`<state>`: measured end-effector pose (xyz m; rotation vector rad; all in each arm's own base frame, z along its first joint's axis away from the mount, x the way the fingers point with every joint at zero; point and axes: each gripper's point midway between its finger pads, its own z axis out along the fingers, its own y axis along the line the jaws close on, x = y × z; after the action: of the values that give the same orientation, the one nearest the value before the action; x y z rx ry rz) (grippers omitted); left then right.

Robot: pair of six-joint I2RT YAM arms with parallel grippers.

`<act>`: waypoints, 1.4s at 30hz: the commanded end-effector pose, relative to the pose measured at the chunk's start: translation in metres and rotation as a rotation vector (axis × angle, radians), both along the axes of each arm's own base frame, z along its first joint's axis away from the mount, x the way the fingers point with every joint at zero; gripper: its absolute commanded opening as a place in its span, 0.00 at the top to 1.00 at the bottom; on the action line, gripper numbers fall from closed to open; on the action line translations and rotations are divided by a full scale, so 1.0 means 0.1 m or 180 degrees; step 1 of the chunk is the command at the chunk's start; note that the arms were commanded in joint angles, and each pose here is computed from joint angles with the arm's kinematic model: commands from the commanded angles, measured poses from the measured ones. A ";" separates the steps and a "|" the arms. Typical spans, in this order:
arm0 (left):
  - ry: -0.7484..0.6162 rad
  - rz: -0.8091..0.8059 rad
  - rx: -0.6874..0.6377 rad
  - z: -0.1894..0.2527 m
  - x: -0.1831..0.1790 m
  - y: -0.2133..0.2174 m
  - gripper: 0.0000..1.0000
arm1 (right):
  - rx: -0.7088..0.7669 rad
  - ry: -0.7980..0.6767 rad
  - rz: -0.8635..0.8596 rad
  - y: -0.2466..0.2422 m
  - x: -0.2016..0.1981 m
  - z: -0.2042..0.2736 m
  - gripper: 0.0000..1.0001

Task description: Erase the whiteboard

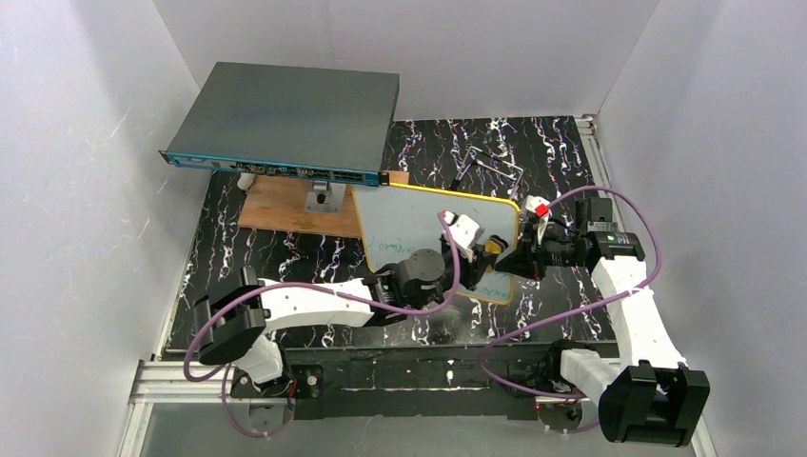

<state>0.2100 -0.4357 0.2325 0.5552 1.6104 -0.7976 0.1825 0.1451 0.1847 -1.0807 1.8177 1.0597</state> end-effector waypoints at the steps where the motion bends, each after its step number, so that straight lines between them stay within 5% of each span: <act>1: -0.0004 -0.0319 -0.0022 0.03 -0.12 -0.30 1.00 | -0.0184 0.0249 0.0206 0.03 -0.31 -0.15 0.99; 15: 0.0029 0.1496 0.0051 -0.04 0.46 0.81 1.00 | -0.0175 0.0234 0.0213 0.03 -0.32 -0.13 0.99; 19: 0.0054 0.1414 0.0067 -0.07 0.46 0.79 1.00 | -0.0176 0.0231 0.0216 0.03 -0.32 -0.13 0.99; 30: -0.0479 -0.0239 0.0403 0.18 -0.12 -0.28 1.00 | -0.0176 0.0249 0.0216 0.03 -0.32 -0.14 0.99; 42: -0.0659 0.0424 0.1699 -0.31 0.15 0.03 1.00 | -0.0175 0.0244 0.0218 0.03 -0.32 -0.13 0.99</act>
<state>0.1985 -0.4657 0.2395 0.8284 1.5609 -0.4751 0.1824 0.1457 0.1841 -1.0979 1.8083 1.0525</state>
